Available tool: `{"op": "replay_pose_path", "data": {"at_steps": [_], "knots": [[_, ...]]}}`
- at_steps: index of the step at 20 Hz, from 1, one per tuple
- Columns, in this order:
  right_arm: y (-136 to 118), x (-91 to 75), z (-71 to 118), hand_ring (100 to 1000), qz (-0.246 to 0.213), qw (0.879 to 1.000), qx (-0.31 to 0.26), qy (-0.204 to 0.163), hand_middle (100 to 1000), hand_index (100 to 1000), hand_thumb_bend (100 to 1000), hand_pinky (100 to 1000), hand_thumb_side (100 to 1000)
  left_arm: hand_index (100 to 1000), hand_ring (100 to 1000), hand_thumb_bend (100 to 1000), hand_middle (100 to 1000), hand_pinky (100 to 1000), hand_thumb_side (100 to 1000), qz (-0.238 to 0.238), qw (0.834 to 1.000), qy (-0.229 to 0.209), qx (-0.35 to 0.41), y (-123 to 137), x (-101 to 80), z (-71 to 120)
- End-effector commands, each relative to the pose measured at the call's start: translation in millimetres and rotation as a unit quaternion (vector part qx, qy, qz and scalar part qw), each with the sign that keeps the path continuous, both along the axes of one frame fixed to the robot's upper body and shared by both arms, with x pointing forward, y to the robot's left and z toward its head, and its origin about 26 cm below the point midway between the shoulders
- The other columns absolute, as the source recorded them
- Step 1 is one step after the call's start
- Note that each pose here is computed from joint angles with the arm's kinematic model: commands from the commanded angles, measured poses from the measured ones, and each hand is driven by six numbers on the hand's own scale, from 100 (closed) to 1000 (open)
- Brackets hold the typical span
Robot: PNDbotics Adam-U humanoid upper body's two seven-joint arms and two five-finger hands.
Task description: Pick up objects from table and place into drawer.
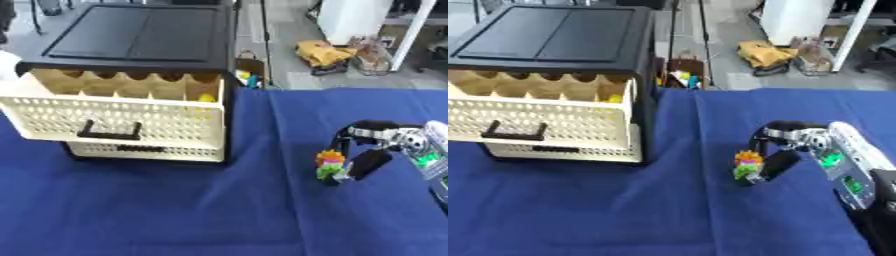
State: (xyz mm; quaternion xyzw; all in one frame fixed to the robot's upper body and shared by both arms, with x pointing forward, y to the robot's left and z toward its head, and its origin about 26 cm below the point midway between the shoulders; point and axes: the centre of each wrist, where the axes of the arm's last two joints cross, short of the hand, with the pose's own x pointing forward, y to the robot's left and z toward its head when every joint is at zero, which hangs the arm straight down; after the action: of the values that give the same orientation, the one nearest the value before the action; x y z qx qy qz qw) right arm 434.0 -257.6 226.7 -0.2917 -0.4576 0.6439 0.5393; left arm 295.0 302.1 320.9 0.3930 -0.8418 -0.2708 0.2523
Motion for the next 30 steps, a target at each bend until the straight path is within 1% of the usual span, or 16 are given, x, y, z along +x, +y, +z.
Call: {"op": "replay_pose_path", "data": {"at_steps": [1,4,11,16,19,27,30], "knots": [[-4.6,0.3,8.5,939,-0.006,1.0,-0.002,-0.014,580,783,655,887,398,805,425,346,518,224,985,0.005,1.0,-0.013,0.003,2.3,-3.2,6.8],[-5.1,0.9,7.2,936,-0.006,1.0,0.001,-0.008,574,777,612,883,362,804,424,345,518,222,984,0.005,1.0,-0.013,0.002,2.3,-3.1,6.6],[-5.5,1.4,6.5,922,-0.011,1.0,0.012,-0.009,539,734,522,870,375,801,422,341,518,217,985,0.004,1.0,-0.012,0.0,2.1,-2.9,5.8],[-5.4,1.6,5.7,911,-0.017,0.999,0.02,-0.021,512,697,510,859,391,800,422,339,517,217,985,0.003,1.0,-0.012,-0.002,2.1,-2.9,5.5],[-5.4,1.7,4.5,905,-0.02,0.999,0.023,-0.025,497,677,503,853,380,800,422,336,517,217,983,0.004,1.0,-0.014,-0.004,2.2,-2.9,5.6],[-5.5,3.0,1.3,893,-0.025,0.999,0.025,-0.026,480,659,504,841,297,800,423,334,517,217,980,0.003,1.0,-0.017,-0.007,2.5,-3.1,6.5],[-5.1,3.7,0.6,885,-0.025,0.999,0.026,-0.024,470,647,486,836,287,798,423,331,515,217,980,0.003,1.0,-0.017,-0.008,2.4,-3.1,6.6]]}}
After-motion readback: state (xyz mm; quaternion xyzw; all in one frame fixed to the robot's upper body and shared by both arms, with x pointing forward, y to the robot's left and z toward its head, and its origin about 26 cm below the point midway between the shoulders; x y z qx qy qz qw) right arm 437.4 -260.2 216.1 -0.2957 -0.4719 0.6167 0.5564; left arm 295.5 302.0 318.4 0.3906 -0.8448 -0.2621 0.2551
